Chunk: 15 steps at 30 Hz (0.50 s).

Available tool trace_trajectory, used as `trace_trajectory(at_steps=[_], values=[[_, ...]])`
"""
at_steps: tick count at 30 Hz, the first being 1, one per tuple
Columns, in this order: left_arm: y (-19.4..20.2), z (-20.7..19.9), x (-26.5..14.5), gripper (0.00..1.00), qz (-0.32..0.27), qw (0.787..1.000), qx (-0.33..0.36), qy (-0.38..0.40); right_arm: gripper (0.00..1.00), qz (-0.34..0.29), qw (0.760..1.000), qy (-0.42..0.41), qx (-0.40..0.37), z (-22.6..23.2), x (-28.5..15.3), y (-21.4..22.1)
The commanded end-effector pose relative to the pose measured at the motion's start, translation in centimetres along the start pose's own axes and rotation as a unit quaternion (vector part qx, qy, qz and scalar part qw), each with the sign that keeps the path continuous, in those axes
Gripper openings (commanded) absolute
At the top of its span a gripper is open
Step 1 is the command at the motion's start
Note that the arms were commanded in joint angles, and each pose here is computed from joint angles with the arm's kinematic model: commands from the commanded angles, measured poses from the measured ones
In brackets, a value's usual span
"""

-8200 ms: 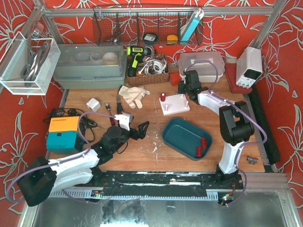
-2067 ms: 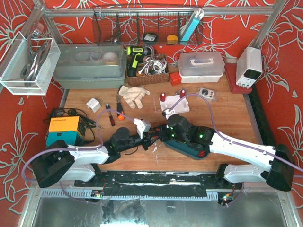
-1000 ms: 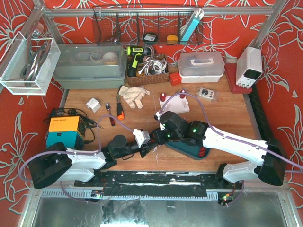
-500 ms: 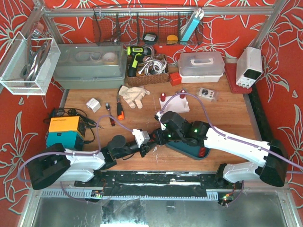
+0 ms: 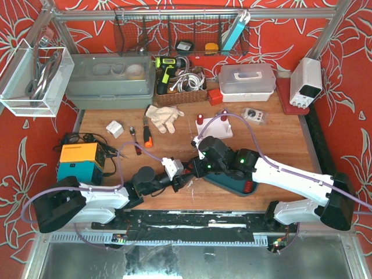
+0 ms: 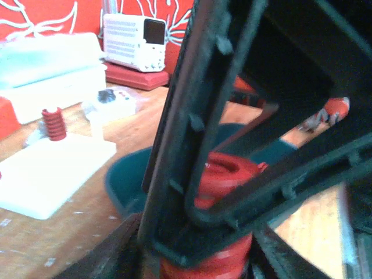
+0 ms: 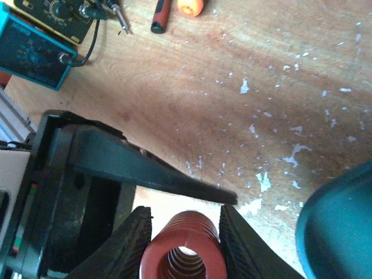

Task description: Install the large spring

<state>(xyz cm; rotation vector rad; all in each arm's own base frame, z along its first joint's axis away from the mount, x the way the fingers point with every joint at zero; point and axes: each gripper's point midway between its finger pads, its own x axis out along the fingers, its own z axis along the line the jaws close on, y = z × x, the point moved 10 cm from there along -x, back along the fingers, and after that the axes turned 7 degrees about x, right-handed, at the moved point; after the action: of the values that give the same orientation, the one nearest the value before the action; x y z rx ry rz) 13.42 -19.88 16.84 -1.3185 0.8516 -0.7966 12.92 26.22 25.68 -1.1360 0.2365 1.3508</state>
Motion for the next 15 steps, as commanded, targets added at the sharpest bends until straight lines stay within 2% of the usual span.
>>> trace_trajectory(at_steps=[1, 5, 8, 9, 12, 15], values=[[-1.4, 1.4, 0.2, 0.55, -0.021, 0.997, -0.003, -0.079, 0.01, -0.034, 0.999, 0.019, 0.016, -0.9, -1.3, -0.3], [-1.5, 1.2, 0.3, 0.72, -0.02, 0.997, -0.003, -0.068, 0.0, -0.101, 0.993, 0.052, 0.024, -2.2, -2.5, -2.1], [-1.4, 1.3, 0.5, 0.91, -0.013, 0.998, -0.005, -0.069, 0.0, -0.15, 0.983, 0.099, 0.03, -4.0, -3.6, -3.7], [-1.3, 1.3, 0.6, 0.95, -0.01, 0.997, -0.006, -0.071, 0.0, -0.166, 0.979, 0.112, 0.033, -4.7, -4.0, -4.3], [-1.2, 1.5, 0.8, 1.0, 0.001, 0.997, -0.011, -0.082, 0.0, -0.207, 0.965, 0.154, 0.042, -6.9, -5.0, -6.0], [-0.9, 1.8, 1.1, 1.0, 0.016, 0.994, -0.025, -0.101, 0.0, -0.236, 0.949, 0.203, 0.045, -8.9, -5.7, -7.8]])
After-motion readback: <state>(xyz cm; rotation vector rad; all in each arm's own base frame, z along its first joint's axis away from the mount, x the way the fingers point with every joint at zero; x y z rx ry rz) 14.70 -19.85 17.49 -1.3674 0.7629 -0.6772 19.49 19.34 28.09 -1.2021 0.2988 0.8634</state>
